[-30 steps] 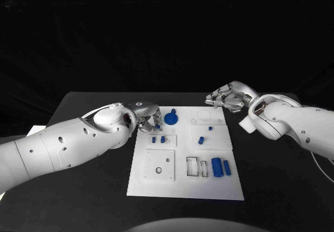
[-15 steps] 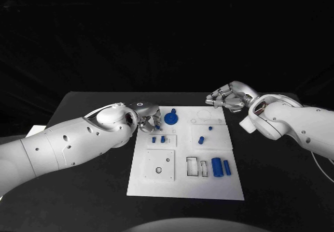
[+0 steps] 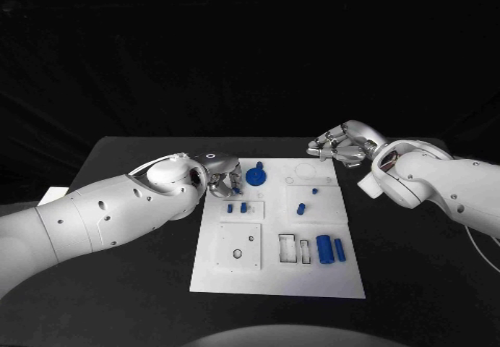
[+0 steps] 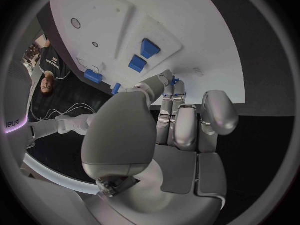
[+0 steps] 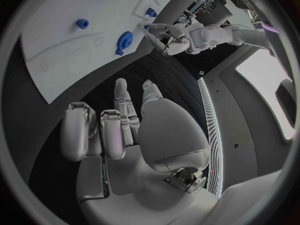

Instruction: Assemble the parts on the task board

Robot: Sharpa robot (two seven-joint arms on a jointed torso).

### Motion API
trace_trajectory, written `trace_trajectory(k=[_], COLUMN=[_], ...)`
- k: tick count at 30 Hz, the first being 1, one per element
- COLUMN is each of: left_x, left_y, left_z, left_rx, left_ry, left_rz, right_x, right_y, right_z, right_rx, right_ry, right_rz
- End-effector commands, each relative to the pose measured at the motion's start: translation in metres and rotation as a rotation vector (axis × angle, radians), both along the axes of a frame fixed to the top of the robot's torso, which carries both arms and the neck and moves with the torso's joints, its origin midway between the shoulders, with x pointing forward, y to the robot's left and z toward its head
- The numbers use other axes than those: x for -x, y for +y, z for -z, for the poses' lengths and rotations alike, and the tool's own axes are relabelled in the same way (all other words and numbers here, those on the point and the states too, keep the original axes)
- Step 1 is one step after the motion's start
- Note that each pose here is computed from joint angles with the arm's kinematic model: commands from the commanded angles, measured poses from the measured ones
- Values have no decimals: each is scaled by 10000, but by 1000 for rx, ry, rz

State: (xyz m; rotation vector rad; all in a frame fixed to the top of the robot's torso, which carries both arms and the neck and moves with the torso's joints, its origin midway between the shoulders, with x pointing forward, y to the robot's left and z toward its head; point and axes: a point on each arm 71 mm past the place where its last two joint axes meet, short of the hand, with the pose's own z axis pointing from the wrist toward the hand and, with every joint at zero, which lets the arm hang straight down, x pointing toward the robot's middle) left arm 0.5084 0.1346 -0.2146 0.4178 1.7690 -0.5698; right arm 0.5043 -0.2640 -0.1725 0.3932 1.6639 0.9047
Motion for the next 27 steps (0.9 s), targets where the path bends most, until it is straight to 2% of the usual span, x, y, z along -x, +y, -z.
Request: trace_trajectory(k=[1, 27], left_x=[1, 2], left_y=[-13, -43], left_z=[13, 16], left_rx=[-7, -3], left_ry=[14, 14], left_rz=[3, 14], right_x=[5, 7], right_y=[17, 18], right_z=[0, -1], right_rx=[-1, -1], right_ry=[-3, -3], right_rz=[-14, -15])
